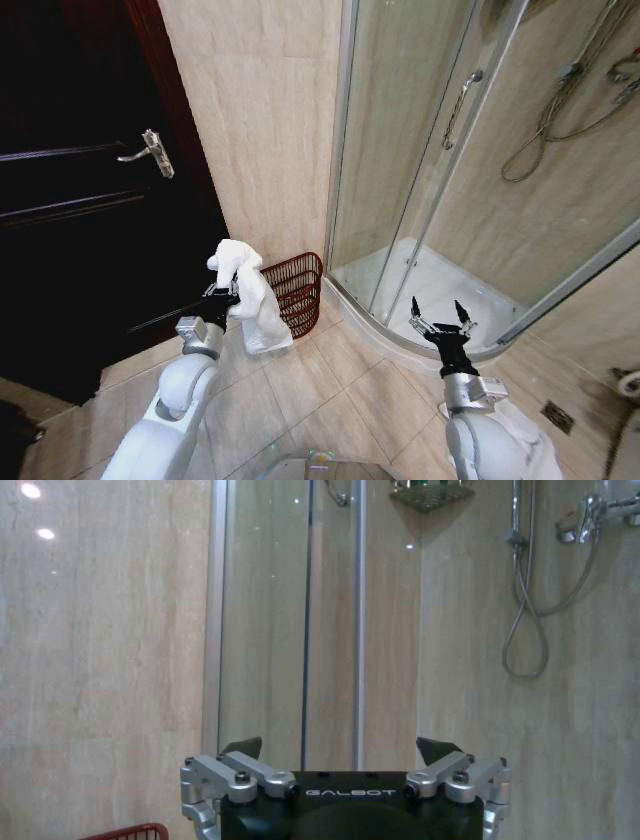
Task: Discard the used towel into the hamper.
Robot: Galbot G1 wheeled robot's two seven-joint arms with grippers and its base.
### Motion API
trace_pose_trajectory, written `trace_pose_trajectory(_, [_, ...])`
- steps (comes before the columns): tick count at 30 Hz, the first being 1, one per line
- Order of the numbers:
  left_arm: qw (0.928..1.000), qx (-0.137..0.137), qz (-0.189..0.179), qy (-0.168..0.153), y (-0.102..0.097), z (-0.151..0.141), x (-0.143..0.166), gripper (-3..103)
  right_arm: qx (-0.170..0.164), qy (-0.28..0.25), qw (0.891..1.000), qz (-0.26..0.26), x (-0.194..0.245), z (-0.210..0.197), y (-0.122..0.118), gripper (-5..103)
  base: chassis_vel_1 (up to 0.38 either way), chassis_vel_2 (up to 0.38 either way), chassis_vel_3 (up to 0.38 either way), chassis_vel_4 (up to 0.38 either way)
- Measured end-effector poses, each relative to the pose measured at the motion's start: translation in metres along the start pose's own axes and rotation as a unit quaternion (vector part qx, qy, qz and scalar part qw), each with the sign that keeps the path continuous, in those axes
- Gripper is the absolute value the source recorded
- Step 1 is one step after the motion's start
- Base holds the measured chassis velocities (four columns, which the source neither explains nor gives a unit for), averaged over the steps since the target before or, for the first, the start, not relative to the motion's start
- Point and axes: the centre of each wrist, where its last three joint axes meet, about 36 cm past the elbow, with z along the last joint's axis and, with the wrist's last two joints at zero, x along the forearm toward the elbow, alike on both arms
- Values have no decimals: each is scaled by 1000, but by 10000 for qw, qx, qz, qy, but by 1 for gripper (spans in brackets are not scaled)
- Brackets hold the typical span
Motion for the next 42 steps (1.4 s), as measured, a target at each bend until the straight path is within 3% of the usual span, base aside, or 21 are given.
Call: trace_pose_trajectory(42, [9998,105,-131,46,4,22,-6,13,-39,107,9999,6,-5,1,2,100,0,0,0,0])
